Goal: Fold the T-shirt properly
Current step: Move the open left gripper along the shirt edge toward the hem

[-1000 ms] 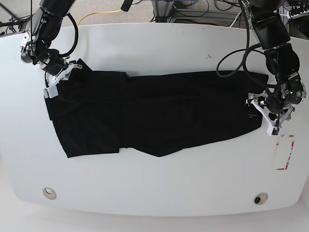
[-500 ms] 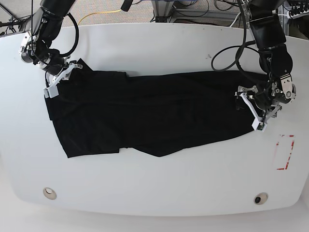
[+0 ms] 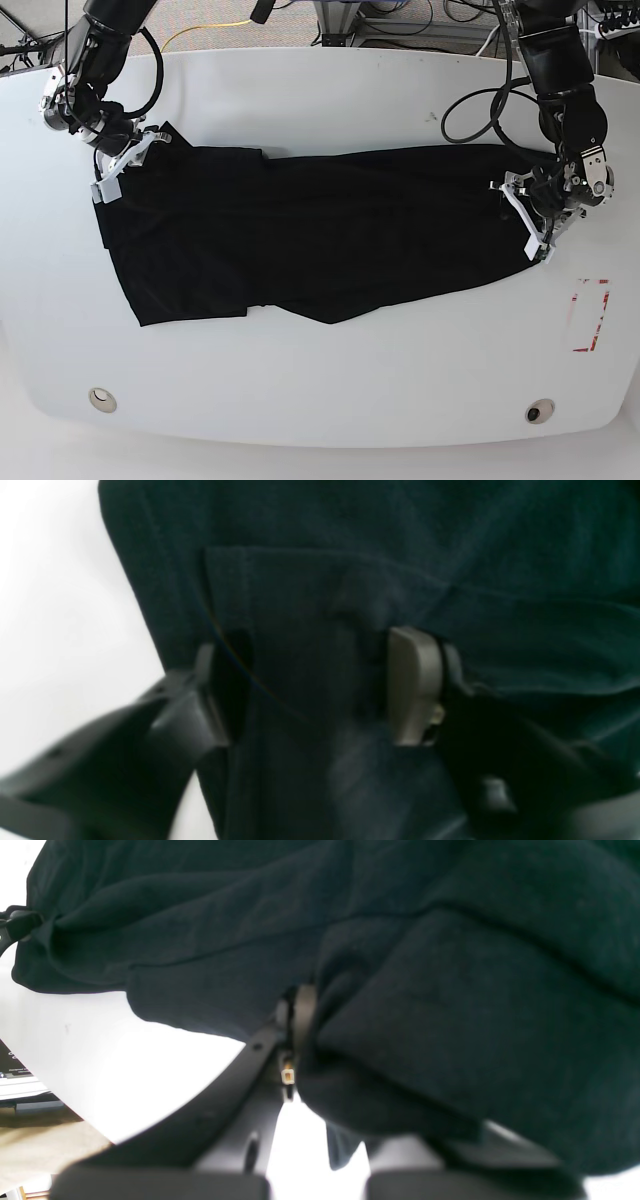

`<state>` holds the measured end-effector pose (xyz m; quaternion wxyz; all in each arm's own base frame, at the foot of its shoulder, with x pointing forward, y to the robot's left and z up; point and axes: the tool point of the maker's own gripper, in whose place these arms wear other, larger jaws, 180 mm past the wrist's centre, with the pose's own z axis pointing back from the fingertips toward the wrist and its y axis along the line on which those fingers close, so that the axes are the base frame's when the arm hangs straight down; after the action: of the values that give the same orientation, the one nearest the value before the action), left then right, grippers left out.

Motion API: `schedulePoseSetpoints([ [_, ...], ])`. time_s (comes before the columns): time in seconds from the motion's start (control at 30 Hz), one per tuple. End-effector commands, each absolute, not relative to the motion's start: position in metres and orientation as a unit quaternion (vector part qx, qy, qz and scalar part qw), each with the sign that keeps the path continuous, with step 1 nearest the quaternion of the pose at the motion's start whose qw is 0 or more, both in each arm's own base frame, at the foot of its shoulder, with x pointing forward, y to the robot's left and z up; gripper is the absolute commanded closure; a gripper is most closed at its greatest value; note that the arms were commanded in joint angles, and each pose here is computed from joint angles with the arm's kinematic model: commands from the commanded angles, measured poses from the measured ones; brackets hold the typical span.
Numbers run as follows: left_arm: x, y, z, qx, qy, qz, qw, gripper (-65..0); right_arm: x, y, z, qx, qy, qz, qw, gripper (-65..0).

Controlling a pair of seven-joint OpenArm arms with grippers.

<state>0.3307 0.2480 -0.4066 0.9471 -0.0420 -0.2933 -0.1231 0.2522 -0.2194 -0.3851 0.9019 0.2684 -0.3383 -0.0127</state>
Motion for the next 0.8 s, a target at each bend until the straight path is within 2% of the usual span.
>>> schedulePoseSetpoints([
  [0.0,0.34,0.254,-0.393,-0.032,-0.314,-0.125,0.941,-16.5,0.262,-0.225,-0.371,0.265,-0.364,-0.005,0.893,0.0],
  [0.03,0.34,0.254,-0.392,-0.033,-0.316,-0.125,0.94,-9.0,0.263,-0.225,-0.37,0.265,-0.365,-0.005,0.893,0.0],
  [0.1,0.344,0.254,-0.387,-0.031,-0.33,-0.127,0.935,-0.7,0.264,-0.224,-0.37,0.265,-0.365,-0.004,0.892,0.0],
  [0.33,0.347,0.246,-0.355,-0.012,-0.388,-0.153,0.909,-0.6,0.263,-0.224,-0.37,0.266,-0.365,-0.005,0.892,0.0],
  [0.57,0.345,0.244,-0.33,0.015,-0.397,-0.174,0.901,-0.7,0.263,-0.227,-0.37,0.262,-0.364,-0.003,0.894,0.0],
  [0.77,0.337,0.233,-0.298,0.041,-0.431,-0.203,0.878,-0.6,0.268,-0.228,-0.366,0.261,-0.37,-0.001,0.892,0.0],
])
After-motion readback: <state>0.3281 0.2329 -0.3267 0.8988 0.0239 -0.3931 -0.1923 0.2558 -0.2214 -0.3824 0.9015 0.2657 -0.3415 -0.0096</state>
